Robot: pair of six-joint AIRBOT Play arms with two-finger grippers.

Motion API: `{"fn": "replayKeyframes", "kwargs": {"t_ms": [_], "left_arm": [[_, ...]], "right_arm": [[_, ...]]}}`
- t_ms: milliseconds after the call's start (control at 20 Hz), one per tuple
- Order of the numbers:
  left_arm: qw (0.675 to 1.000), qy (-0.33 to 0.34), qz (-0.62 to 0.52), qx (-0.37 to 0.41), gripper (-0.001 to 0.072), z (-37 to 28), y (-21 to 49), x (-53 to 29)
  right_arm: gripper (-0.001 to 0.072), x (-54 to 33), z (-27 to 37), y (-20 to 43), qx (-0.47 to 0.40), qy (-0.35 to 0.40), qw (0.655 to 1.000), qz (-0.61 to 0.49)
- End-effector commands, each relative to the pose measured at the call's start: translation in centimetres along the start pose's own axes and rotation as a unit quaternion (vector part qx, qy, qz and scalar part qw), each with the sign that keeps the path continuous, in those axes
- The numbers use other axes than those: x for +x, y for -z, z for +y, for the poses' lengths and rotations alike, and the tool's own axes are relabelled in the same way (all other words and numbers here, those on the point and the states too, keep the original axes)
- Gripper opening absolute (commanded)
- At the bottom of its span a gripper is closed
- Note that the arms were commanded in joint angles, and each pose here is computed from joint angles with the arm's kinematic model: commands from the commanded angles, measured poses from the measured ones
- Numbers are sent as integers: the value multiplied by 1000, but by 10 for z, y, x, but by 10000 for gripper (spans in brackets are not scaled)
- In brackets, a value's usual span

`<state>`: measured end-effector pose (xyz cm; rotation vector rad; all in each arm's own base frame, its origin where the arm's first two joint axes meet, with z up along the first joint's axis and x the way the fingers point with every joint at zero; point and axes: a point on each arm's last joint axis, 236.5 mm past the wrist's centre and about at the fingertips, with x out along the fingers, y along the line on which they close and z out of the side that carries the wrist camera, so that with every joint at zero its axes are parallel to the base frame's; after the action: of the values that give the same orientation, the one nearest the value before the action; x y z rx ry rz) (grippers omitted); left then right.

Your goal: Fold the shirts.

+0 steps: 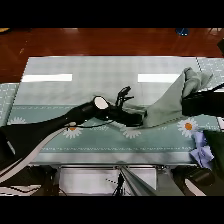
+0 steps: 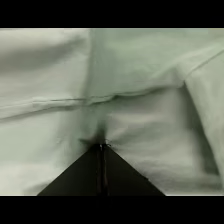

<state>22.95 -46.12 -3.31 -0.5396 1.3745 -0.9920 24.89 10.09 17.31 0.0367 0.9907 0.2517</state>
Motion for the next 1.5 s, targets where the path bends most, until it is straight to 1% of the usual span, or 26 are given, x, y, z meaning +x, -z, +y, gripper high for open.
{"fn": "replayKeyframes", "kwargs": {"t_ms": [0, 150, 250, 400, 600, 750, 900, 1050, 1200, 1250, 1300, 1350, 1450], "left_arm": [[999, 6, -19, -40, 29, -2, 2, 24], [999, 2, -35, -34, 26, 5, -13, 13], [997, -4, -70, -18, 26, 7, -41, -17], [989, -43, -140, 32, 25, 12, -90, -99], [959, -114, -251, 68, 26, 22, -130, -249], [928, -140, -339, 68, 26, 19, -132, -357], [898, -162, -403, 69, 26, 10, -115, -430], [881, -177, -433, 73, 27, -2, -93, -466], [881, -180, -431, 80, 27, -12, -77, -472], [883, -179, -425, 84, 27, -16, -72, -470], [885, -178, -421, 85, 27, -17, -70, -468], [888, -178, -417, 85, 27, -17, -68, -466], [888, -178, -415, 84, 27, -16, -68, -465]], "right_arm": [[31, -3, 0, 3, 7, 4, 1000, 1], [31, -3, -9, 1, 4, 22, 1000, -3], [31, -2, -10, -4, -12, 26, 1000, -10], [31, 19, -5, -9, -36, 20, 999, 7], [31, 70, 27, -34, -32, -36, 999, 8], [31, 119, 61, -43, -14, -102, 994, 29], [31, 169, 100, -39, 12, -169, 984, 61], [31, 211, 148, -15, -21, -186, 979, 85], [42, 243, 200, 5, -37, -203, 975, 78], [183, 251, 213, 5, -36, -209, 975, 62], [366, 255, 223, 3, -31, -213, 975, 48], [452, 256, 229, -1, -30, -218, 975, 33], [454, 249, 226, -4, -36, -216, 975, 33]]}}
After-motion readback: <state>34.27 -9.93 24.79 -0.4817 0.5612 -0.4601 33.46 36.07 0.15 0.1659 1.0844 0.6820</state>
